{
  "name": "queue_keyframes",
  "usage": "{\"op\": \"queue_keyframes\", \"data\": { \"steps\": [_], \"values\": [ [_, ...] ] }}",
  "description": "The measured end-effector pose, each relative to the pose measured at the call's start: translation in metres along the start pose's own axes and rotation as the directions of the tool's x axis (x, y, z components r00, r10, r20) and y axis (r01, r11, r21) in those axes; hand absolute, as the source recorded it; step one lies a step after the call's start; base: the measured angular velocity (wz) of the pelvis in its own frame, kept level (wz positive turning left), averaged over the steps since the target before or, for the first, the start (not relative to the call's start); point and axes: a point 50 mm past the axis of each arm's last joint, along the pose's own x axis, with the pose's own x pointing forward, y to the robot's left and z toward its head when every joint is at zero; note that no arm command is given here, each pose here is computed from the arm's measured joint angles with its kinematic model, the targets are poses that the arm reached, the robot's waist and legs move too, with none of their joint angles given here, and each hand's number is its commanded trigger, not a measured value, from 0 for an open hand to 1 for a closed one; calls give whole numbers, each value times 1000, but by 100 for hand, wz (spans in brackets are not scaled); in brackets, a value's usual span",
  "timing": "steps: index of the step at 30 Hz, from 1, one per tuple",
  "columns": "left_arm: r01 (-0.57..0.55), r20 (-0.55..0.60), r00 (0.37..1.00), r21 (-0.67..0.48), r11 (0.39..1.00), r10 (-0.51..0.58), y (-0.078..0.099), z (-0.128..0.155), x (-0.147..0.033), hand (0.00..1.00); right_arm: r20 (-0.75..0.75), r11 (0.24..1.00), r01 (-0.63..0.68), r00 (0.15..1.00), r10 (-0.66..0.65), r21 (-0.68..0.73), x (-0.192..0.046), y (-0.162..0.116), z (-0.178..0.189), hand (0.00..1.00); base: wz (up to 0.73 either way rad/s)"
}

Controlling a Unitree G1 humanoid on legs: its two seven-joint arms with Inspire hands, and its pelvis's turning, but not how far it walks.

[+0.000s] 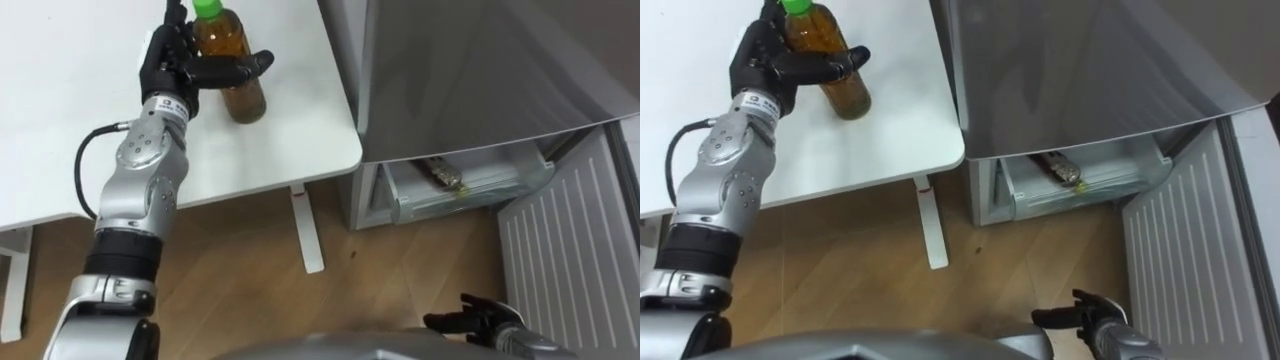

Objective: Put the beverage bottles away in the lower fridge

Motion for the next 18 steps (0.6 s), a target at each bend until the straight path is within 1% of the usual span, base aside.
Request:
{"op": "queue_keyframes", "data": {
  "steps": [1,2,3,18],
  "values": [
    [-4,-10,1000,1,1000,4,1,-2,1,71,1,1000,0,1000,0,0,0,0,0,0,-6],
    [-5,-15,1000,1,1000,5,1,-3,1,92,1,1000,0,1000,0,0,0,0,0,0,-6],
    [-9,-24,1000,2,1000,9,2,-4,1,100,0,1000,0,1000,0,0,0,0,0,0,-7],
    [-21,-55,998,23,1000,22,7,-5,2,100,-2,1000,-1,1000,1,0,0,0,0,0,-2]
  ]
}}
